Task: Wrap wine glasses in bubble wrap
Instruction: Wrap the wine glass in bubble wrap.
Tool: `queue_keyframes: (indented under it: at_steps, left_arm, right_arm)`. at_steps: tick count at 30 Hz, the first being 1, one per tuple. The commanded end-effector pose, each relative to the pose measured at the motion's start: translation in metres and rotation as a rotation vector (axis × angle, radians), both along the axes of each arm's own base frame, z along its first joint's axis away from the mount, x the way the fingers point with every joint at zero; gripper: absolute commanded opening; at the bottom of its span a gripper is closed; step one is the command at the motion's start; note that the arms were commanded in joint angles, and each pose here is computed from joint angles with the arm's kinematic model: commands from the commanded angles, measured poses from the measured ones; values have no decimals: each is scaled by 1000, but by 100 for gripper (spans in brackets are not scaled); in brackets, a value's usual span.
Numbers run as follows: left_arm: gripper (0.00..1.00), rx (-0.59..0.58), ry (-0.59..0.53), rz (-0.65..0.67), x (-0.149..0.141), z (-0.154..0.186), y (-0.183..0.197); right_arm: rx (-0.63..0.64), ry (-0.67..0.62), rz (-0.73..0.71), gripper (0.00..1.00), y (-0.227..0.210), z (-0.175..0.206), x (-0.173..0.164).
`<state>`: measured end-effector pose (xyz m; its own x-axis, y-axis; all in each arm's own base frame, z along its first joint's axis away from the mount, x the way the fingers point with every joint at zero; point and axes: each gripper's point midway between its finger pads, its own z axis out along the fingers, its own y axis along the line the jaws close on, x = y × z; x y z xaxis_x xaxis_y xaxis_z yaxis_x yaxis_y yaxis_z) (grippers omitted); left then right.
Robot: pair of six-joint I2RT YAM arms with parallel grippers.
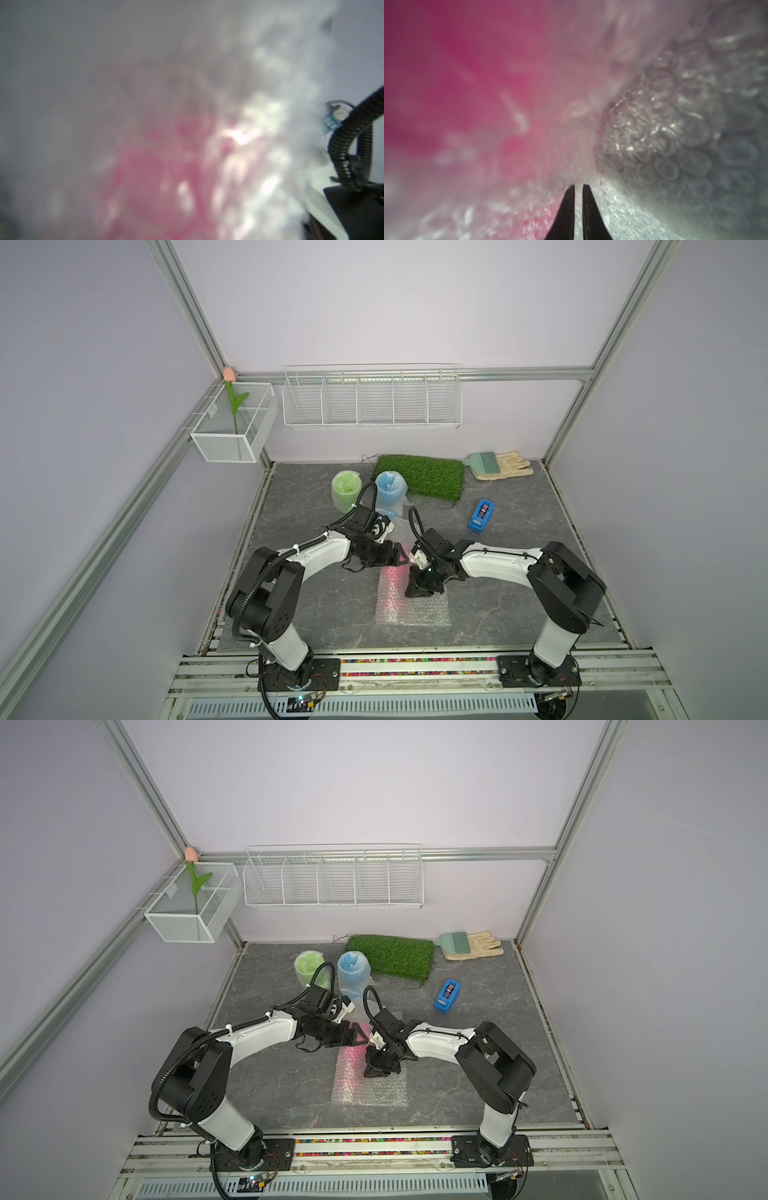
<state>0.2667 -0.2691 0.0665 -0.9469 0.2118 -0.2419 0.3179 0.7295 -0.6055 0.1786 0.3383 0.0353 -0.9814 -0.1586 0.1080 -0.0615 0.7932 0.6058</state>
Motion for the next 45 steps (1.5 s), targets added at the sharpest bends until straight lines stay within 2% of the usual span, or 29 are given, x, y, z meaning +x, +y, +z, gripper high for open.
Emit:
queue_keyframes:
  at_steps: [1,7,10,14,16,20,25,30,34,36,39,45]
  left_arm:
    - [80,-40,0,-32,-1,2,-10]
    - [79,86,14,13,2,-13,7]
    - [78,123,21,9,1,-16,10]
    - [76,111,24,-12,0,-13,7]
    - [76,100,28,-22,-2,-11,5]
    - [74,65,36,-43,-4,-7,0]
    - [74,46,33,-62,-8,0,-2]
    - [74,73,35,-50,-9,0,0]
    - [74,189,36,-37,-9,-12,0]
    - [74,265,33,-19,-8,-19,1]
    - [74,360,34,13,-6,-26,1]
    - [74,492,20,44,-7,-32,-1]
  right_arm:
    - [83,37,33,11,17,2,-17]
    - [154,88,34,12,4,12,-38]
    - [154,77,7,14,-10,19,-34]
    - [69,4,-107,15,-40,18,-1]
    - [67,-29,-157,15,-44,22,22]
    - [67,-97,-182,15,-35,29,68]
    - [47,-98,-185,14,-21,11,100]
    - [169,-73,-165,12,4,-1,111]
    - [265,-58,-136,13,12,4,110]
    - [243,-62,-154,14,2,4,109]
    - [141,-68,-181,16,-26,3,101]
    - [-85,-123,-182,29,-87,17,68]
